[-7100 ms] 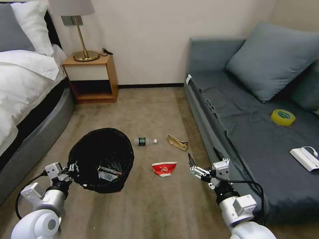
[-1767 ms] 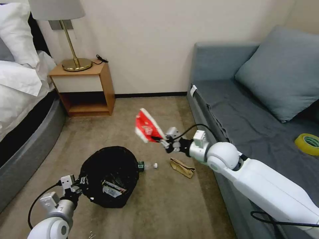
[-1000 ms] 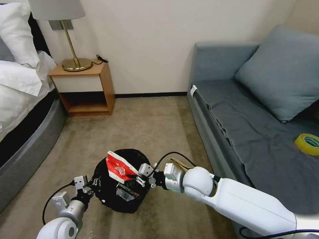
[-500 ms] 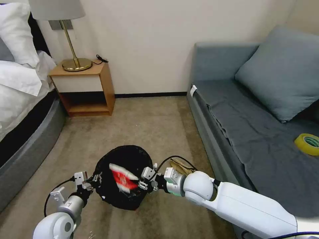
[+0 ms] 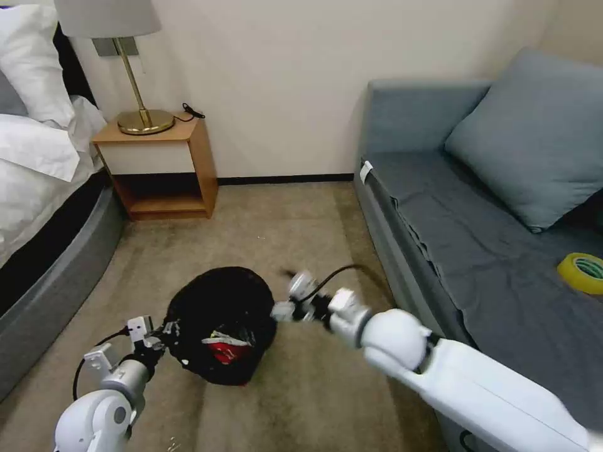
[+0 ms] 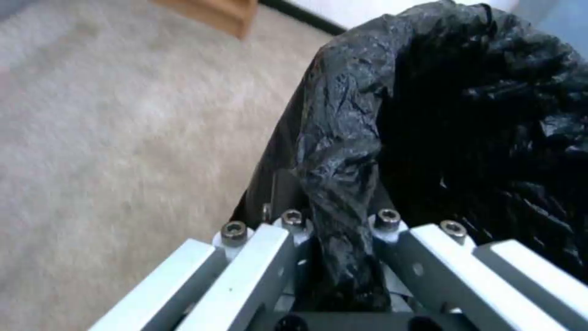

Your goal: Pick up the trash bin, then pick up the garbage on the floor and place it into the trash bin.

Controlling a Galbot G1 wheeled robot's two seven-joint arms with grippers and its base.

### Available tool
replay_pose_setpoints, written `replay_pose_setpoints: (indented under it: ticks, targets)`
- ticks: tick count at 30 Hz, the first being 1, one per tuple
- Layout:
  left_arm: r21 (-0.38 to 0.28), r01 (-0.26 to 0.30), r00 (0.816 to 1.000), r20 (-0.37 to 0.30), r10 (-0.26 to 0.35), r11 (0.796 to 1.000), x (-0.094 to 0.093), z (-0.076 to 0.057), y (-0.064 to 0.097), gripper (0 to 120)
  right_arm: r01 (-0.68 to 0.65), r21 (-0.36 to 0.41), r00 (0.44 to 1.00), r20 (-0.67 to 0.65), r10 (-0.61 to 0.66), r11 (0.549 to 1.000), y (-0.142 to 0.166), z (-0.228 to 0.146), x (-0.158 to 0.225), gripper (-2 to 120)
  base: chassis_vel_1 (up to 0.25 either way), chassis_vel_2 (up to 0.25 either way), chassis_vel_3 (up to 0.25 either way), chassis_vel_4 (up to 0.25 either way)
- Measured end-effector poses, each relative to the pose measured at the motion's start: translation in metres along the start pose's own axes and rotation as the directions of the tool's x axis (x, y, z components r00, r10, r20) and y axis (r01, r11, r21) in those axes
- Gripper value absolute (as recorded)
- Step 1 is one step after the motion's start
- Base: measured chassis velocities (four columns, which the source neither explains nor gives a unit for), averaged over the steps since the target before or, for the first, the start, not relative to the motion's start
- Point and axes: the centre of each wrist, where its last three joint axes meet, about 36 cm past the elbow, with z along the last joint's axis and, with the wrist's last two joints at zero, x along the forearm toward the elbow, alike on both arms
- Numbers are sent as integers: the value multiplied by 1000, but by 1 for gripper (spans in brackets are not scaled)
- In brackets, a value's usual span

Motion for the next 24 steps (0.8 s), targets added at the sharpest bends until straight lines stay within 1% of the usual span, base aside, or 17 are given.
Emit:
replay_pose_setpoints:
  ticks: [1, 2, 4, 5, 6, 8, 10, 12, 14, 15, 16, 17, 20, 21, 22, 24]
  targets:
    - [3, 4, 1000, 9, -4, 1000, 1, -5, 0, 4, -24, -14, 1000, 8, 24, 1000, 4, -4, 7, 98, 0, 0, 0, 0]
    - [3, 4, 1000, 9, -4, 1000, 1, -5, 0, 4, -24, -14, 1000, 8, 24, 1000, 4, -4, 7, 98, 0, 0, 0, 0]
    - [13, 26, 999, 33, -27, 1000, 7, -15, 2, 4, -74, -45, 997, 21, 75, 996, 17, -8, 20, 100, 0, 0, 0, 0]
    - [13, 28, 999, 35, -29, 1000, 8, -16, 2, 4, -79, -47, 997, 22, 80, 996, 19, -8, 21, 100, 0, 0, 0, 0]
    - [15, 38, 998, 45, -39, 999, 11, -20, 2, 4, -117, -56, 992, 29, 119, 992, 25, -5, 25, 100, 0, 0, 0, 0]
    - [15, 38, 998, 47, -39, 999, 11, -22, 2, 4, -137, -58, 990, 32, 139, 989, 27, -2, 26, 100, 0, 0, 0, 0]
    - [14, 34, 998, 52, -35, 999, 13, -25, -2, 4, -214, -51, 975, 41, 216, 976, 32, 7, 33, 100, 0, 0, 0, 0]
    - [14, 32, 998, 52, -33, 999, 14, -26, -3, 4, -237, -50, 970, 37, 239, 970, 35, 11, 37, 100, 0, 0, 0, 0]
    - [17, 29, 998, 52, -30, 999, 15, -26, -7, 4, -309, -66, 951, 8, 310, 949, 48, 28, 53, 100, 0, 0, 0, 0]
    - [17, 29, 998, 52, -30, 999, 15, -26, -7, 4, -309, -66, 951, 8, 310, 949, 48, 28, 53, 100, 0, 0, 0, 0]
    - [20, 28, 998, 50, -29, 999, 16, -25, -9, 4, -364, -79, 931, -12, 364, 928, 59, 38, 66, 100, 0, 0, 0, 0]
    - [20, 28, 998, 50, -29, 999, 16, -25, -9, 4, -364, -79, 931, -12, 364, 928, 59, 38, 66, 100, 0, 0, 0, 0]
    - [21, 28, 998, 51, -29, 999, 17, -25, -10, 4, -429, -102, 903, -56, 425, 898, 79, 48, 80, 100, 0, 0, 0, 0]
    - [20, 28, 998, 52, -29, 999, 17, -25, -10, 4, -449, -104, 894, -70, 443, 888, 84, 49, 83, 100, 0, 0, 0, 0]
    - [20, 28, 998, 52, -29, 999, 17, -25, -10, 4, -449, -104, 894, -70, 443, 888, 84, 49, 83, 100, 0, 0, 0, 0]
    - [21, 29, 998, 55, -31, 999, 17, -26, -11, 4, -486, -115, 874, -97, 477, 866, 95, 52, 87, 100, 0, 0, 0, 0]
